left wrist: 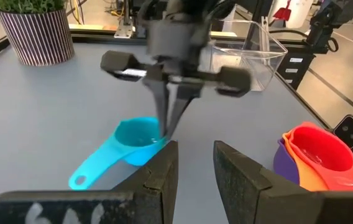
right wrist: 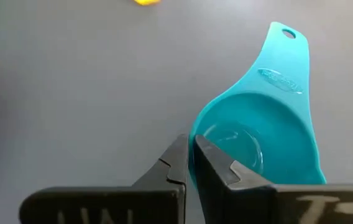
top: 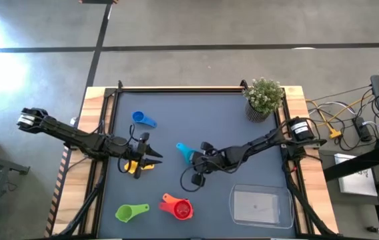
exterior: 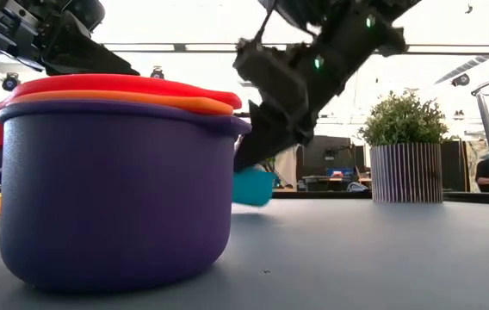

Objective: Nest measuring cups in basket
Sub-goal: Stack the light blue measuring cup on top of the red measuring cup, then stack the light green measuring cup on top of the light blue measuring cup

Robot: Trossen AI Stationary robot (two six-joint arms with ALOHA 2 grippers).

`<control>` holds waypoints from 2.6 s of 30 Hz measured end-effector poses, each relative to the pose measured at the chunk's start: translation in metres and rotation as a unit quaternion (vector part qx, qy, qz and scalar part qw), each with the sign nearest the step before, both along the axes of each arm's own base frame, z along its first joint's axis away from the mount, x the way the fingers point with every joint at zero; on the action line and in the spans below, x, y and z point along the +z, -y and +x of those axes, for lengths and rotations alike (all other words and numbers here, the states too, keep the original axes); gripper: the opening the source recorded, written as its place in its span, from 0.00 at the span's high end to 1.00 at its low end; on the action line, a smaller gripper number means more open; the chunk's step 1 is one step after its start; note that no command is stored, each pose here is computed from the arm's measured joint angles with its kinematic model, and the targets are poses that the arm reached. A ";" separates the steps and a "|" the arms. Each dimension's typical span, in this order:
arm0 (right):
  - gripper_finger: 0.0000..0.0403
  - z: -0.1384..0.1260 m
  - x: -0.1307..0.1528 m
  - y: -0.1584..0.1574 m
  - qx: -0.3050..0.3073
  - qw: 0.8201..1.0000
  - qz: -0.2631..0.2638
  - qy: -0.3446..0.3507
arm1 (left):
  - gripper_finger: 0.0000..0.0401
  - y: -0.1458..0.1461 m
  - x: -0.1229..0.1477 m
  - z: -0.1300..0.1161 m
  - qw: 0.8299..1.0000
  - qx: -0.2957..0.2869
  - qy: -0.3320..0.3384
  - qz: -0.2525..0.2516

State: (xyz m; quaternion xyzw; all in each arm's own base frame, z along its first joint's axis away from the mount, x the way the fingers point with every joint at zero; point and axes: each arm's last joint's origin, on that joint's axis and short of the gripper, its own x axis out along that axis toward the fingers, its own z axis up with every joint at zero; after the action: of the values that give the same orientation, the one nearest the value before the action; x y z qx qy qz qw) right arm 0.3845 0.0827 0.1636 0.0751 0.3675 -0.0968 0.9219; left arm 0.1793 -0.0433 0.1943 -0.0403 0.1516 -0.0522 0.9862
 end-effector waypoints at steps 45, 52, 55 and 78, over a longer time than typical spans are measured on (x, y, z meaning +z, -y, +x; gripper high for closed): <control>0.88 0.005 0.059 -0.137 0.223 0.965 0.107 0.083 | 0.79 -0.002 0.012 -0.013 0.999 -0.009 -0.028 -0.018; 0.76 0.005 0.059 -0.136 0.237 0.964 0.088 0.084 | 0.79 -0.002 0.012 -0.013 0.999 -0.009 -0.028 -0.019; 0.73 0.005 0.059 -0.133 0.238 0.965 0.074 0.078 | 0.79 -0.002 0.013 -0.013 0.999 -0.007 -0.024 -0.026; 0.81 -0.066 0.079 -0.081 0.222 0.943 -0.005 0.248 | 0.79 0.076 0.049 -0.027 0.949 -0.060 -0.289 -0.109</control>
State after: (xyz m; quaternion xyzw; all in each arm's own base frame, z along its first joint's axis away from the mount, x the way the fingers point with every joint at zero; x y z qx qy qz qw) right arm 0.3183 0.1633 0.2423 0.0088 0.1340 0.1302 0.9824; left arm 0.1524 -0.1197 0.2431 -0.1516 0.4258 -0.1137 0.8848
